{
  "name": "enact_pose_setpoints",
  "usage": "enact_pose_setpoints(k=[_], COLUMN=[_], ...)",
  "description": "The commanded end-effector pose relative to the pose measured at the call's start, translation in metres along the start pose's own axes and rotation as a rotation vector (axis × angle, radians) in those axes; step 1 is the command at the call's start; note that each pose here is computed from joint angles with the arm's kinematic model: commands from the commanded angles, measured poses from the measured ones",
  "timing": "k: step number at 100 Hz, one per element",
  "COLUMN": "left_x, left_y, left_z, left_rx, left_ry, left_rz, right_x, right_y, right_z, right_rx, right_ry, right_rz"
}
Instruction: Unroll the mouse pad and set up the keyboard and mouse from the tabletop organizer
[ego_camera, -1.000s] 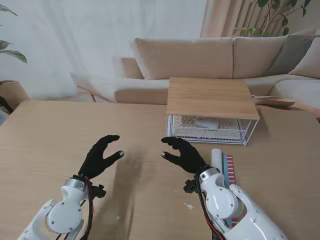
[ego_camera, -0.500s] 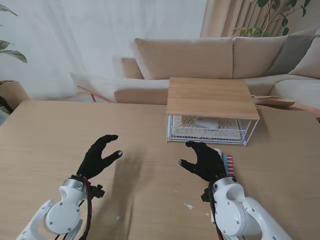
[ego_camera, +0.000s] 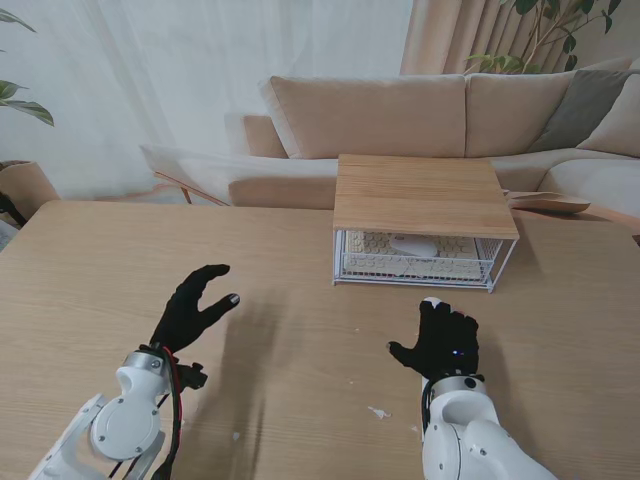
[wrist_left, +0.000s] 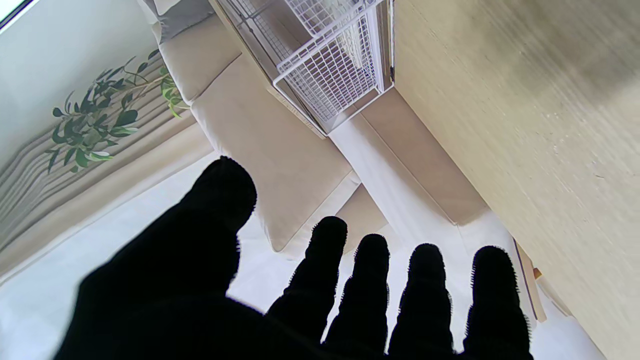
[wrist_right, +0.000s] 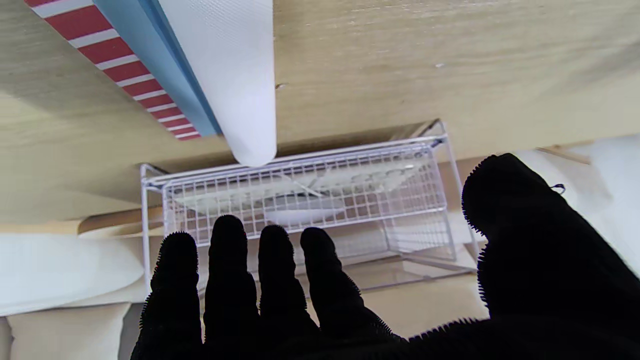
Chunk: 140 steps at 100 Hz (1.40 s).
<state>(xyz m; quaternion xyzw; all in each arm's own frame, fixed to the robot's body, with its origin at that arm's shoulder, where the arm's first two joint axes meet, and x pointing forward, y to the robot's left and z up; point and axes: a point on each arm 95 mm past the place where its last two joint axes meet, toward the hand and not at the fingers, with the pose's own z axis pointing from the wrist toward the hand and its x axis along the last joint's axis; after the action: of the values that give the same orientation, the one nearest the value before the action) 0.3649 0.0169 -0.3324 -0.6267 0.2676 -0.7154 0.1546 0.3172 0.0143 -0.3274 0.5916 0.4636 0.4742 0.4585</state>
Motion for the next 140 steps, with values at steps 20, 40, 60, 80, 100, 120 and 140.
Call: enact_pose_setpoints(k=[20, 40, 60, 80, 100, 120, 140], left_x=[-0.007, -0.006, -0.005, -0.006, -0.007, -0.008, -0.008], left_y=[0.003, 0.001, 0.004, 0.003, 0.001, 0.002, 0.002], left_z=[0.001, 0.002, 0.002, 0.002, 0.002, 0.002, 0.003], left_rx=[-0.01, 0.003, -0.011, -0.004, 0.004, 0.001, 0.0], left_ry=[-0.036, -0.037, -0.037, -0.038, -0.038, -0.043, -0.044], left_rz=[-0.04, -0.05, -0.049, -0.048, -0.048, -0.048, -0.046], right_x=[-0.001, -0.008, -0.012, -0.013, -0.015, -0.018, -0.017], right_y=[-0.003, -0.011, -0.017, -0.022, -0.028, -0.033, -0.038], right_z=[0.018, 0.033, 0.045, 0.054, 0.06, 0.065, 0.069], right_rx=[0.055, 0.083, 0.135, 0.163, 0.169, 0.188, 0.228], right_ry=[-0.129, -0.191, -0.237, -0.261, -0.287, -0.308, -0.309], right_rz=[-0.092, -0.107, -0.066, -0.088, -0.112, -0.105, -0.107])
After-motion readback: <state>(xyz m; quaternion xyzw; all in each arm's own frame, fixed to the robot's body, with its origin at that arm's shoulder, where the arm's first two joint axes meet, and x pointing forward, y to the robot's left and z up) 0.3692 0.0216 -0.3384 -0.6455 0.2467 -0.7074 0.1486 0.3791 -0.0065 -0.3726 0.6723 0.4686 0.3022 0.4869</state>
